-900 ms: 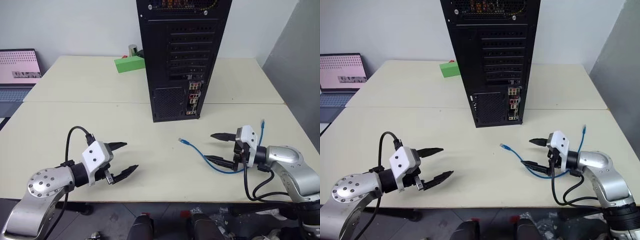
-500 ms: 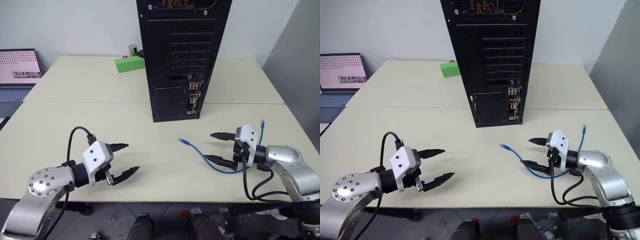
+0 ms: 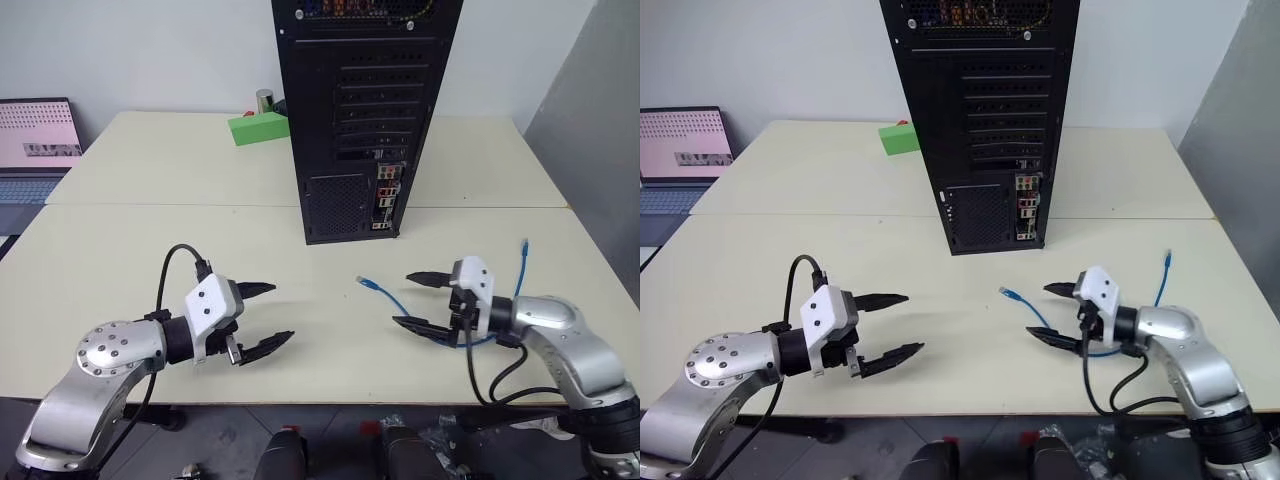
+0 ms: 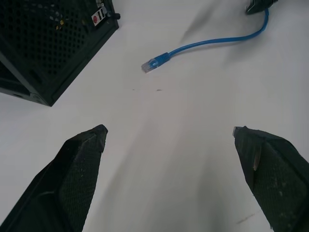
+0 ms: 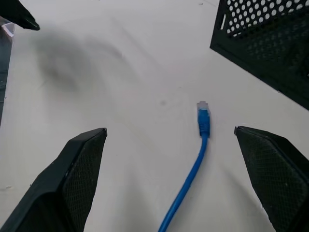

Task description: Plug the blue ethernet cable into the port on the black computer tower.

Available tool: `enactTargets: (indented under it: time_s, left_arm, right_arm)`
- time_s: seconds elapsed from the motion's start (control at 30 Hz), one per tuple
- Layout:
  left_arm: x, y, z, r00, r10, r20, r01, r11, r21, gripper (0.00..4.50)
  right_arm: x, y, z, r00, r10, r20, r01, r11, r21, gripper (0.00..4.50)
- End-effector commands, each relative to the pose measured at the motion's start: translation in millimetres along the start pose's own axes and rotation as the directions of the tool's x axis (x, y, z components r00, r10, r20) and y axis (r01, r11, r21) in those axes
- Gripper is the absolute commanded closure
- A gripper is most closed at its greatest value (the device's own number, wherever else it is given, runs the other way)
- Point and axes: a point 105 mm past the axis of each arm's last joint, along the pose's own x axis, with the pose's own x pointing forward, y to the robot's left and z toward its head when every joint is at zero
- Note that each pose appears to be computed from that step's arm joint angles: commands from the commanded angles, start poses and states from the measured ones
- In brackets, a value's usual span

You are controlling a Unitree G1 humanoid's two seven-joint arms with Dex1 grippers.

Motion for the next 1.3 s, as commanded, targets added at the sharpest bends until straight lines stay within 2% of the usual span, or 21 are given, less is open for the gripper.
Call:
enactTargets:
  time_s: [0.03, 0.27, 0.47, 0.6, 0.63, 0.67, 0.9, 1.0, 1.13, 1.3]
  left_arm:
    - [-0.1, 0.1, 7.5, 0.999, -0.035, 0.019, 0.034, 0.999, 0.040, 0.03]
    - [1.2, 4.1, 4.0, 0.999, -0.033, 0.008, 0.033, 0.998, 0.055, 0.03]
    - [1.5, 3.2, 2.6, 0.999, -0.034, 0.007, 0.034, 0.998, 0.060, 0.03]
    - [2.7, 3.0, 1.8, 0.999, -0.035, 0.007, 0.035, 0.998, 0.060, 0.00]
    - [3.0, 3.2, 1.7, 0.999, -0.035, 0.008, 0.035, 0.998, 0.061, 0.00]
    - [3.3, 3.5, 1.9, 0.999, -0.036, 0.008, 0.035, 0.997, 0.062, 0.00]
    - [4.0, 9.2, -1.1, 1.000, -0.025, 0.011, 0.024, 0.998, 0.054, 0.00]
    - [5.3, 10.6, -2.5, 1.000, -0.026, 0.011, 0.025, 0.998, 0.050, 0.00]
    - [10.3, 13.4, -3.5, 0.999, -0.043, 0.011, 0.042, 0.998, 0.052, 0.00]
    - [27.0, 15.3, -1.7, 0.995, -0.100, 0.021, 0.098, 0.992, 0.081, 0.00]
  right_arm:
    - [16.7, -5.0, 2.7, 1.000, -0.025, -0.008, 0.024, 0.999, -0.041, 0.00]
    - [42.7, -26.3, -23.3, 0.988, -0.122, -0.094, 0.118, 0.992, -0.040, 0.00]
    - [42.2, -35.7, -33.6, 0.976, -0.167, -0.139, 0.164, 0.986, -0.033, 0.00]
    - [44.2, -40.0, -33.1, 0.971, -0.196, -0.140, 0.198, 0.980, 0.004, 0.72]
    - [44.2, -40.6, -33.5, 0.970, -0.198, -0.145, 0.200, 0.980, 0.005, 1.06]
    - [44.0, -41.5, -34.0, 0.968, -0.201, -0.151, 0.203, 0.979, 0.000, 1.17]
    - [44.6, -43.0, -34.3, 0.965, -0.204, -0.166, 0.204, 0.979, -0.019, 2.83]
    - [45.4, -40.0, -29.5, 0.971, -0.179, -0.157, 0.172, 0.983, -0.056, 3.47]
    - [50.5, -26.6, -9.7, 0.989, -0.090, -0.120, 0.077, 0.991, -0.111, 4.31]
    - [57.6, 2.0, 23.7, 0.994, 0.086, -0.071, -0.095, 0.986, -0.137, 4.39]
